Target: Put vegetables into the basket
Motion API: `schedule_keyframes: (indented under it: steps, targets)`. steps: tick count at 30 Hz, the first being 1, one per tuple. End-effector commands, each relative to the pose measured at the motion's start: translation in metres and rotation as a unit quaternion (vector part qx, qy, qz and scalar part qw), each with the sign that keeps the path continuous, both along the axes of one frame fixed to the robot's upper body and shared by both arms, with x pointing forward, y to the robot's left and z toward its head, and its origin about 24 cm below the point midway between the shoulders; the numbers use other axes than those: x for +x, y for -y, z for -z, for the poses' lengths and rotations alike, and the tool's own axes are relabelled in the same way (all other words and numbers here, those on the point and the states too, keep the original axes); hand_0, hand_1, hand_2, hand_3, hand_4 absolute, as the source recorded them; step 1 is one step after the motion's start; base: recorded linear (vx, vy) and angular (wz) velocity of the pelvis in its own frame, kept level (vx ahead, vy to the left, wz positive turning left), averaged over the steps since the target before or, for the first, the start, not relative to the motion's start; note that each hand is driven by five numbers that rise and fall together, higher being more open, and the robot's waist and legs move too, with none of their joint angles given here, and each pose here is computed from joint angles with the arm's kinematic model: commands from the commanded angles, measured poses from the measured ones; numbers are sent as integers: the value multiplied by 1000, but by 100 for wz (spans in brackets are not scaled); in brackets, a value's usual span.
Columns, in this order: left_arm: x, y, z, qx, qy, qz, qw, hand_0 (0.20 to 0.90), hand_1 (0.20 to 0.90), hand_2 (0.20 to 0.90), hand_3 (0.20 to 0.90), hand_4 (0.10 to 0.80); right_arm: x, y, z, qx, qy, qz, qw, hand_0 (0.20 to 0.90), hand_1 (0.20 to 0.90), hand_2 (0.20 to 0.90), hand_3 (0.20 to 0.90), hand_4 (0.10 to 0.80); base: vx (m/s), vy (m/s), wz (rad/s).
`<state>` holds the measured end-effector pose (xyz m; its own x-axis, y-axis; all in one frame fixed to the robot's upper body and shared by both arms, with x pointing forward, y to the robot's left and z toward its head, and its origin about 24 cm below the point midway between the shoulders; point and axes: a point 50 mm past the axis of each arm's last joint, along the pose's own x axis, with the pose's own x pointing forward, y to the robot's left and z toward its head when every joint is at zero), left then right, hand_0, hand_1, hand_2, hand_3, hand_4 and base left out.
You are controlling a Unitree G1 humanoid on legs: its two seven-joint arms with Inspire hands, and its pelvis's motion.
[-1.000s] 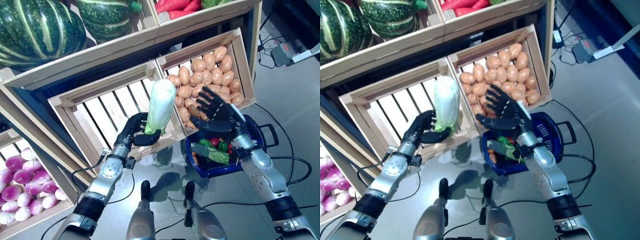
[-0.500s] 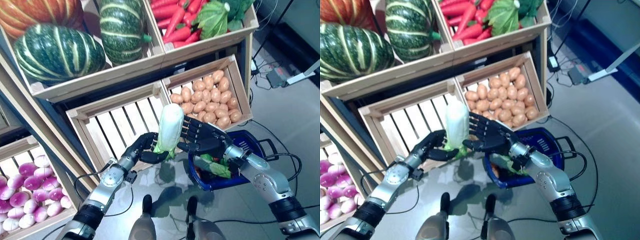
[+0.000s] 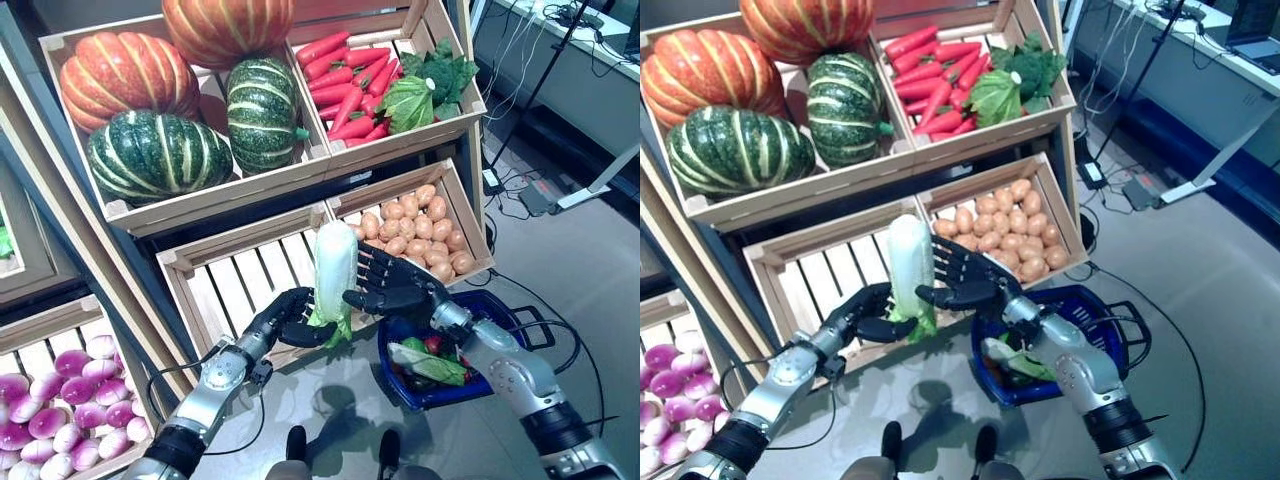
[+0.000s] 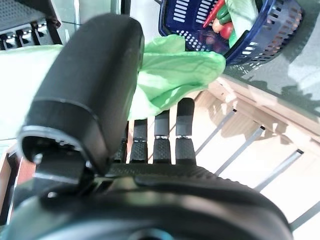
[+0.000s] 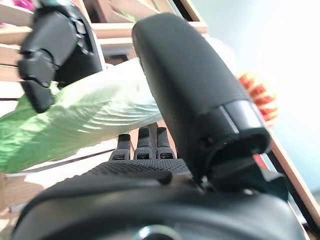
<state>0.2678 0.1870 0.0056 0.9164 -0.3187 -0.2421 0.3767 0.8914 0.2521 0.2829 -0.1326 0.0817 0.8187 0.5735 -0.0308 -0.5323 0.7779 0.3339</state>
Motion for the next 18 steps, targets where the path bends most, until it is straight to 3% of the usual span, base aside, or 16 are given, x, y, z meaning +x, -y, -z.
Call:
schedule_keyframes:
  steps: [1,11,18]
  targets:
    - [12,28,-18,-24,54,40,997,300,300,300,300,400,5,-11,-58,69,157,53,984,900,900,900,900,800,0,0,0]
    - [11,27,-12,36,42,22,998,300,300,300,300,400,10,-13,-56,41,141,126,981,900,900,900,900,800,0,0,0]
    - [13,26,-15,66,35,47,996,300,300,300,300,400,7,-24,-44,9,100,51,994,900,900,900,900,800,0,0,0]
